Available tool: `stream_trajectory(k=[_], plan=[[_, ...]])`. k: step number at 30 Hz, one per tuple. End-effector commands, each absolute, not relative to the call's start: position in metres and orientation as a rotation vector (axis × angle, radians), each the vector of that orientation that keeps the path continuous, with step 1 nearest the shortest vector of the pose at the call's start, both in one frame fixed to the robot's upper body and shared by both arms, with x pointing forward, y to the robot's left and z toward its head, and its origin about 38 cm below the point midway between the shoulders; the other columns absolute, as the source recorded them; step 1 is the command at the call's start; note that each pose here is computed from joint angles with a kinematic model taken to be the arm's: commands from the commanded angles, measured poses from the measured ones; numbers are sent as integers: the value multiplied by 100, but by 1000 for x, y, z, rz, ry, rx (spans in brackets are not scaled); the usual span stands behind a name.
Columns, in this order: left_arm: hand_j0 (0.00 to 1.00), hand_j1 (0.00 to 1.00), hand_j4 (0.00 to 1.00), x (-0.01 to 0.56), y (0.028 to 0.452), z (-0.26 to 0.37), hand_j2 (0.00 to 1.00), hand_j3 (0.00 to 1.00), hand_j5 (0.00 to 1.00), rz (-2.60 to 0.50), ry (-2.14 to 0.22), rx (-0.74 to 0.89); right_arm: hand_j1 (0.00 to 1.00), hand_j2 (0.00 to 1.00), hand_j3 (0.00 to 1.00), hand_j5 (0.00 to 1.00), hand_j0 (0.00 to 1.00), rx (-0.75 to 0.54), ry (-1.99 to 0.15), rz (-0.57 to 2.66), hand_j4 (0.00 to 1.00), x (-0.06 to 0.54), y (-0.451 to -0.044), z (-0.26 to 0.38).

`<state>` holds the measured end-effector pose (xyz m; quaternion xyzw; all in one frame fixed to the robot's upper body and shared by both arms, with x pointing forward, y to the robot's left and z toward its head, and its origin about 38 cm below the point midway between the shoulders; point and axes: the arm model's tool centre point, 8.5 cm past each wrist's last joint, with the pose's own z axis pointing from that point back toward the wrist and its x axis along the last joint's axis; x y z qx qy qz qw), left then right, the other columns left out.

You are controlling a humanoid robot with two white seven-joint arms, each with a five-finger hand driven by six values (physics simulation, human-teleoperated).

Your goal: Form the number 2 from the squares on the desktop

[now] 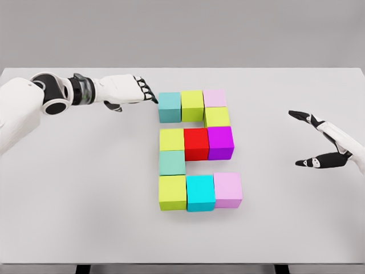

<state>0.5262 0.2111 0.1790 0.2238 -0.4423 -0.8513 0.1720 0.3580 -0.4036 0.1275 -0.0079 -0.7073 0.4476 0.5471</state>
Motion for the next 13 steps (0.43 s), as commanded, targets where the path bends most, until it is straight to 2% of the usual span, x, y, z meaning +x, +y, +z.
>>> stream_trajectory(k=[1, 4, 7, 11, 13], plan=[[93, 93, 93, 527, 218, 180, 93, 93, 93, -2403, -1247, 642, 100, 100, 100, 100, 100, -17, -1679, 1055, 100, 358, -404, 128], [100, 100, 100, 530, 250, 189, 100, 100, 100, -2369, -1204, 694, 100, 100, 100, 100, 100, -17, -1676, 1054, 100, 358, -404, 128], [100, 100, 100, 527, 311, 209, 100, 100, 100, -2252, -1171, 744, 100, 100, 100, 100, 100, -8, -1684, 1049, 100, 358, -401, 126], [100, 100, 100, 521, 353, 218, 100, 100, 100, -2199, -1113, 792, 100, 100, 100, 100, 100, -8, -1683, 1047, 100, 358, -400, 125], [100, 100, 100, 520, 359, 220, 100, 100, 100, -2190, -1108, 798, 100, 100, 100, 100, 100, -8, -1683, 1047, 100, 358, -400, 125]])
